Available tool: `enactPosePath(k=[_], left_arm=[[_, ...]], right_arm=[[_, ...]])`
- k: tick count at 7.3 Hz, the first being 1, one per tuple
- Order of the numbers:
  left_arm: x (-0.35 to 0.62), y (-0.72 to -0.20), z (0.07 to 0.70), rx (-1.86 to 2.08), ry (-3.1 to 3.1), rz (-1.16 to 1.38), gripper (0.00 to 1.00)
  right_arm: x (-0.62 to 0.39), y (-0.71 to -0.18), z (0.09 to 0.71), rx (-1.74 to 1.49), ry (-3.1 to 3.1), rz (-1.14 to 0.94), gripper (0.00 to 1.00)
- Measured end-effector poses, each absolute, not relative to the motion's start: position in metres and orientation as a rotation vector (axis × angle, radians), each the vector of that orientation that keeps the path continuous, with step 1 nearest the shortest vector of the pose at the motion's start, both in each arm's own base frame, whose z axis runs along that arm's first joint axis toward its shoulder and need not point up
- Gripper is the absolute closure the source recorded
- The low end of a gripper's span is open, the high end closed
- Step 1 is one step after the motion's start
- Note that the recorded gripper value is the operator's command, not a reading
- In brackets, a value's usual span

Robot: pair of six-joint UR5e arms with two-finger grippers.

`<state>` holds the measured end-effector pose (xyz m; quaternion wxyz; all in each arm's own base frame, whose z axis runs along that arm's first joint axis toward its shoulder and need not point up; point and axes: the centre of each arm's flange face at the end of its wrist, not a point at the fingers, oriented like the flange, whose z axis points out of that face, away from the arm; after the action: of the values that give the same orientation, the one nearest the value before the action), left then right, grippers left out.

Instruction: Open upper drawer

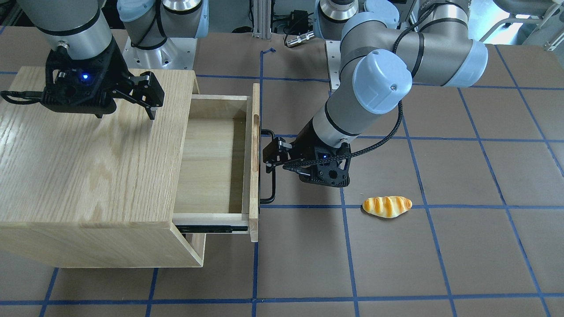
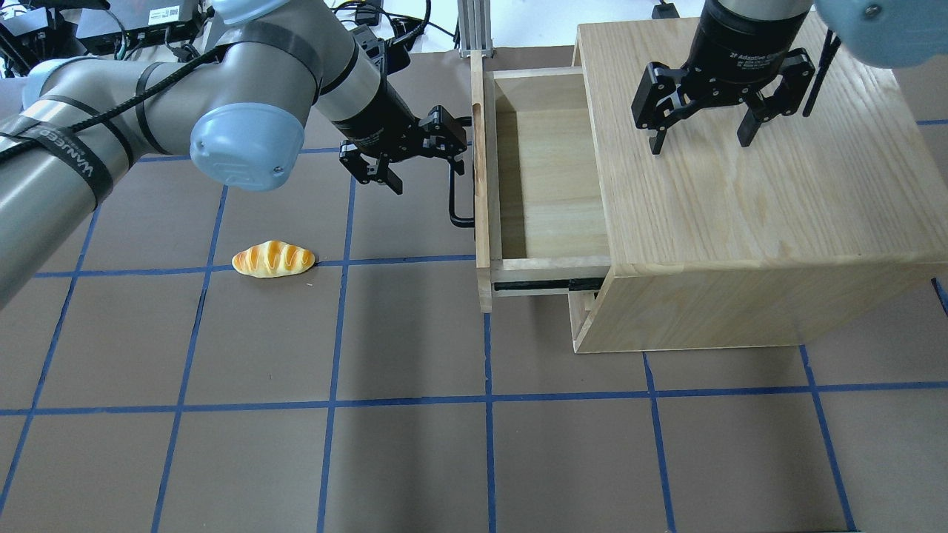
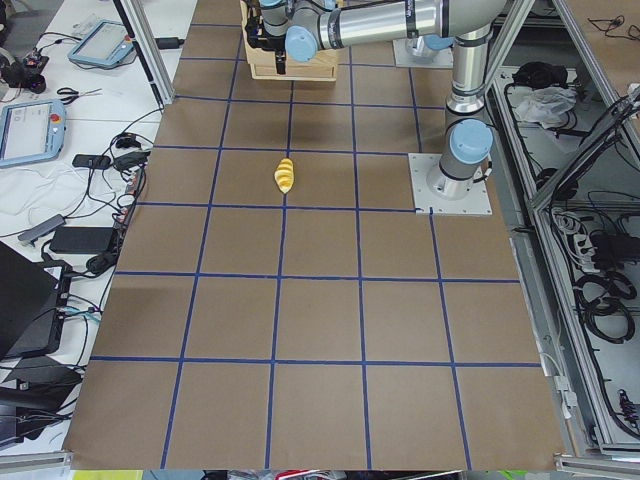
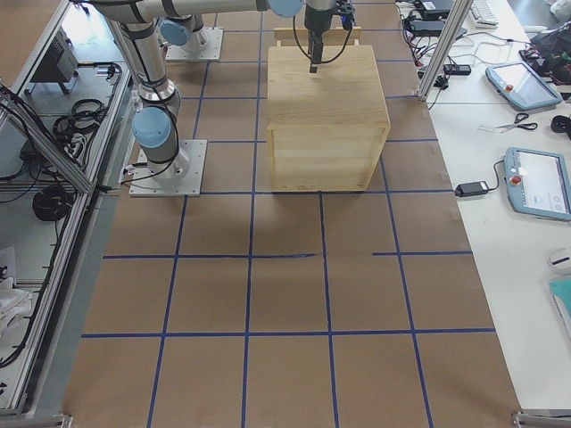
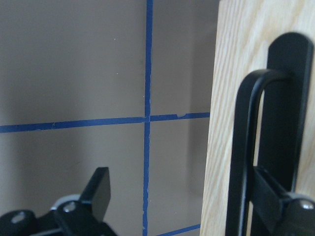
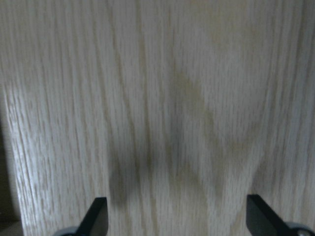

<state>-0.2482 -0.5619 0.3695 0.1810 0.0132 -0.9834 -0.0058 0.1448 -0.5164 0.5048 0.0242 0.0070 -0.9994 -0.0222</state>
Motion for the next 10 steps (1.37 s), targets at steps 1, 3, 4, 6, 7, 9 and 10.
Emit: enactPosePath(k=[1,3,4,6,7,9,10], left_arm=[[-0.241,-0.562,0.371,0.026,-2.778,-0.008,0.0],[-0.225,-0.563,0.378,0.03,-2.777,0.005,0.0],[-0.219,-0.563,0.38,0.03,-2.778,0.005,0.0],[-0.21,-0.563,0.383,0.028,-2.779,0.005,0.0],[-0.207,-0.563,0.385,0.03,-2.779,0.007,0.0],[-0.197,-0.563,0.389,0.049,-2.78,0.002,0.0],[-0.187,-0.562,0.397,0.066,-2.794,-0.001,0.0]], right_arm=[[0.145,-0.516,0.505,0.021,-3.092,-0.068,0.0],[0.145,-0.516,0.505,0.02,-3.092,-0.068,0.0],[0.145,-0.516,0.505,0.02,-3.092,-0.068,0.0],[0.145,-0.516,0.505,0.02,-3.092,-0.068,0.0],[0.145,-0.516,0.505,0.02,-3.092,-0.068,0.0],[0.145,-0.516,0.505,0.021,-3.092,-0.068,0.0],[0.145,-0.516,0.505,0.021,-3.092,-0.068,0.0]])
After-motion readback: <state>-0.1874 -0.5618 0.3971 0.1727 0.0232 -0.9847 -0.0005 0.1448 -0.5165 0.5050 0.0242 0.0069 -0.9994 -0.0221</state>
